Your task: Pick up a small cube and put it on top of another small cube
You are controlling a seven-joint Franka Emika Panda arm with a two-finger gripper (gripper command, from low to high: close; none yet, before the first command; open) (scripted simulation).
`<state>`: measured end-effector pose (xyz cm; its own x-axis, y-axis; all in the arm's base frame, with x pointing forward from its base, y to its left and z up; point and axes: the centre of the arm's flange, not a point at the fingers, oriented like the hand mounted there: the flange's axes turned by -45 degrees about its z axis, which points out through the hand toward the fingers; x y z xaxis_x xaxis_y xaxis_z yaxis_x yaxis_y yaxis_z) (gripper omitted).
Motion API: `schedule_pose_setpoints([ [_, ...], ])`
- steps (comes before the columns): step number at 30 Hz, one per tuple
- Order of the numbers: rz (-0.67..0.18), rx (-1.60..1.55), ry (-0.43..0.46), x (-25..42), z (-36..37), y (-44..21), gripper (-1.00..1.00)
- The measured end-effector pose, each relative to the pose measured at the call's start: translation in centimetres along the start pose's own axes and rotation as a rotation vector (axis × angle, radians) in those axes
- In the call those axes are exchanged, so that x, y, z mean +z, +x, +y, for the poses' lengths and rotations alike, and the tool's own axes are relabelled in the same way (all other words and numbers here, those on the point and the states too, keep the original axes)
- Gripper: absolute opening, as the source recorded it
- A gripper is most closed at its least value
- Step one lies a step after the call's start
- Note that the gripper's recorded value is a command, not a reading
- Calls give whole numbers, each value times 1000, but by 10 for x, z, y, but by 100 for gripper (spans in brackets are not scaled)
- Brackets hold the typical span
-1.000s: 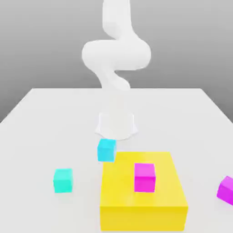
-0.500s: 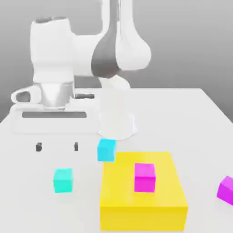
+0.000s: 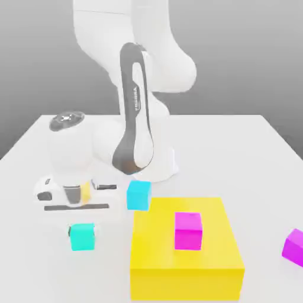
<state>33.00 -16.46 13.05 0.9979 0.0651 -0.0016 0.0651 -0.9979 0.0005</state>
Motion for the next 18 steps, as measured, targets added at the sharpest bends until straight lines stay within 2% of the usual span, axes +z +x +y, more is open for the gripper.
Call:
schedule_pose_setpoints([
  [9,5,8,13,-68,-7,9,-100],
  [15,3,-105,64,-132,-98,79,-100],
  [18,-6,-220,46,-173,-164,102,-100],
])
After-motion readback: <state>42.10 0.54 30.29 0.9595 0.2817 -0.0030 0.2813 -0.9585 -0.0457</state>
